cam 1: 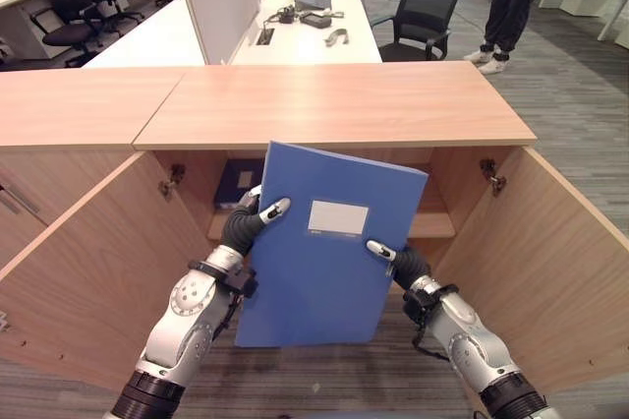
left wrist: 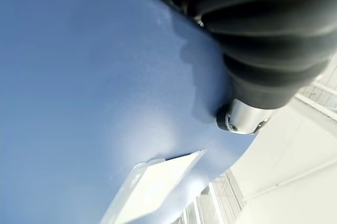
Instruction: Put the empty folder in the office cabinet
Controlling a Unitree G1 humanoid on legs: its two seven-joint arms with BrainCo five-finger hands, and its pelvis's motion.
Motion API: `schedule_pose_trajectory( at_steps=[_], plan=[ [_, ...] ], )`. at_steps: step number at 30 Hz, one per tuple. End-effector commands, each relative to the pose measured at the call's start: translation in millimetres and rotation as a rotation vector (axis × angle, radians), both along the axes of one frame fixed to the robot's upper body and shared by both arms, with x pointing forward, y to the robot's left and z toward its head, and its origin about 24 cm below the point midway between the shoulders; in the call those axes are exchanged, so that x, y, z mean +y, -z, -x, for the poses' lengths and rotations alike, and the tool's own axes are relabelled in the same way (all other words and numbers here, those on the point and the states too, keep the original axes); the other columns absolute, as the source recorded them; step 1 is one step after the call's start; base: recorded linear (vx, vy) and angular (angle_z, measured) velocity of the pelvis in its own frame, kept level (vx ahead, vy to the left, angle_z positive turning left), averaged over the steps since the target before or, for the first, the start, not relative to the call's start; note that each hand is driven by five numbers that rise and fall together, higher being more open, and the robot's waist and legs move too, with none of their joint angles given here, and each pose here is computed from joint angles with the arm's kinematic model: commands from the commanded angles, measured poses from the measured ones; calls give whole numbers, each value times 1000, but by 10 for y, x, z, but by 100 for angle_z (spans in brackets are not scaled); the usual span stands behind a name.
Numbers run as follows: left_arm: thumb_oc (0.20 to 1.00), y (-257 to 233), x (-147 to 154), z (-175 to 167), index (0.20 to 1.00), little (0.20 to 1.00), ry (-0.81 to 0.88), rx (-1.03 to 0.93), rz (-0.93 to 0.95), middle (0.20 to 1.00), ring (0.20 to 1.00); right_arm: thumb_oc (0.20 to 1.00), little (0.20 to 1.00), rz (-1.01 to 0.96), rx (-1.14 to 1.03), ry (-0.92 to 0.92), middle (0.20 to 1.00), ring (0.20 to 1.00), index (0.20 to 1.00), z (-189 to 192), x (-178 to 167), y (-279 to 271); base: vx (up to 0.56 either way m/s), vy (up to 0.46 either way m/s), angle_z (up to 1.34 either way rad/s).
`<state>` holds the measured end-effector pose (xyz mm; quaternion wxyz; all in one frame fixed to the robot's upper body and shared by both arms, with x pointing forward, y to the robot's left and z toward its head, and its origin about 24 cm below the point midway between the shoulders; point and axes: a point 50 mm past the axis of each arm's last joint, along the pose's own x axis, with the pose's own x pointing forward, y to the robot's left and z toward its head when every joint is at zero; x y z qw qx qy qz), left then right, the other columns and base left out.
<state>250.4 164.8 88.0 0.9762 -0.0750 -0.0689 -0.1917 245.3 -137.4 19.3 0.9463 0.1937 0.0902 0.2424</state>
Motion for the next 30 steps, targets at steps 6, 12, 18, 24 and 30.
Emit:
schedule_pose_trajectory(
  at_steps=[6, 12, 18, 24, 30],
  plan=[
    [200, -269, -184, -86, 200, 200, 125, -140, 61, 200, 200, 200, 200, -173, -219, -287, 200, 200, 200, -70, 435, -551, 0, 0, 0],
    [200, -257, -148, -90, 200, 200, 120, -140, 48, 200, 200, 200, 200, -125, -229, -345, 200, 200, 200, -48, 417, -560, 0, 0, 0],
    [200, -199, -93, -86, 200, 200, 108, -122, 17, 200, 200, 200, 200, -63, -220, -378, 200, 200, 200, -44, 370, -514, 0, 0, 0],
    [1000, -88, 1, -76, 1000, 1000, 72, -82, -41, 1000, 1000, 200, 200, 10, -196, -370, 200, 200, 200, -54, 264, -431, 0, 0, 0],
    [1000, 324, 301, 15, 1000, 1000, -45, 80, -177, 1000, 1000, 200, 200, 7, -68, -205, 200, 200, 200, -23, 24, -121, 0, 0, 0]
  ],
)
